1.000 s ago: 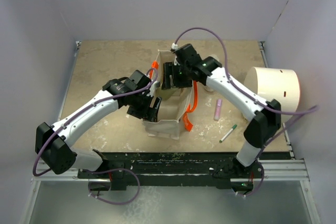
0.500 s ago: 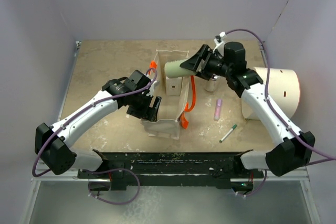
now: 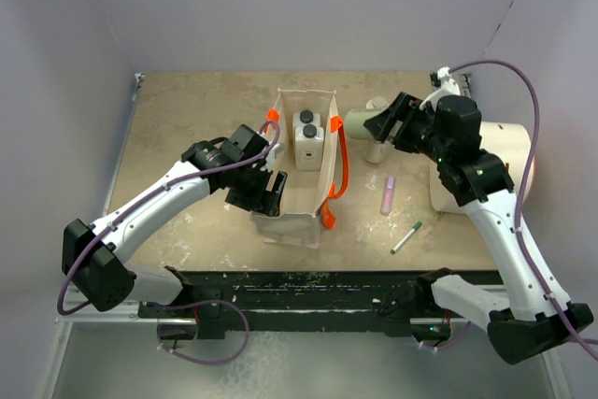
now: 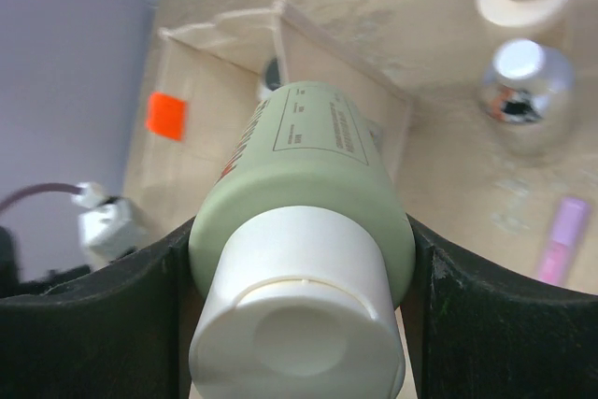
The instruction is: Take the personal care products out of the canvas bag
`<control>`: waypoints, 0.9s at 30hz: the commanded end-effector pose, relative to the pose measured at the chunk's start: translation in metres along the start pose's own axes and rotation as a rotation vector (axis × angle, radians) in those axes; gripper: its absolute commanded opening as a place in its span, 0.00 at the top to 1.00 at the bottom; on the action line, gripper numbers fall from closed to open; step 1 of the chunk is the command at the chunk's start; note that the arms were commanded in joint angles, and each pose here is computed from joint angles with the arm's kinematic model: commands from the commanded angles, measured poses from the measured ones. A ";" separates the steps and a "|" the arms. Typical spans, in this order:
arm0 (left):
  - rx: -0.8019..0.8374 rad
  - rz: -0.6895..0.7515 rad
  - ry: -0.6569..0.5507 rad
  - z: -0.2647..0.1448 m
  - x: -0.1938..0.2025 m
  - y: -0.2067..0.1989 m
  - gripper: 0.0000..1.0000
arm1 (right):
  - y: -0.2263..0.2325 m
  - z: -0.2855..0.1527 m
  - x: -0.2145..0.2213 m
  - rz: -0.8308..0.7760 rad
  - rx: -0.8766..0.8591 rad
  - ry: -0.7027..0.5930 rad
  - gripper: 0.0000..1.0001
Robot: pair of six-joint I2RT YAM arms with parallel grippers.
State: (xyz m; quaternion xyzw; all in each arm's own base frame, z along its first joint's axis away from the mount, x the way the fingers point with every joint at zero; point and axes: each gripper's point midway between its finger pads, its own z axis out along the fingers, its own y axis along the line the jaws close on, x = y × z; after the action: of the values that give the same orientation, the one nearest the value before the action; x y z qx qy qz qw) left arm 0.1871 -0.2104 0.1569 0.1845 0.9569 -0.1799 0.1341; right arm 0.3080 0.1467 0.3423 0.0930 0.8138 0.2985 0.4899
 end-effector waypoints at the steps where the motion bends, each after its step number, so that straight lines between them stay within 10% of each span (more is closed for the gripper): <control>1: 0.014 0.016 -0.045 -0.005 -0.010 -0.004 0.18 | -0.034 -0.003 -0.005 -0.097 0.124 -0.090 1.00; 11: 0.017 0.023 -0.036 -0.002 -0.008 -0.004 0.18 | -0.103 0.043 0.069 -0.211 0.331 0.229 1.00; 27: 0.008 0.030 -0.034 -0.003 -0.013 -0.004 0.18 | -0.144 0.112 0.072 -0.297 0.499 0.300 1.00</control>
State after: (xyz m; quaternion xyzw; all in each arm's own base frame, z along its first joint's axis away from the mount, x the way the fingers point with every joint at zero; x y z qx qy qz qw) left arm 0.1874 -0.2109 0.1560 0.1855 0.9569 -0.1799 0.1329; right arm 0.3483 0.1050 0.1245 0.0420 0.9587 0.0279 0.2799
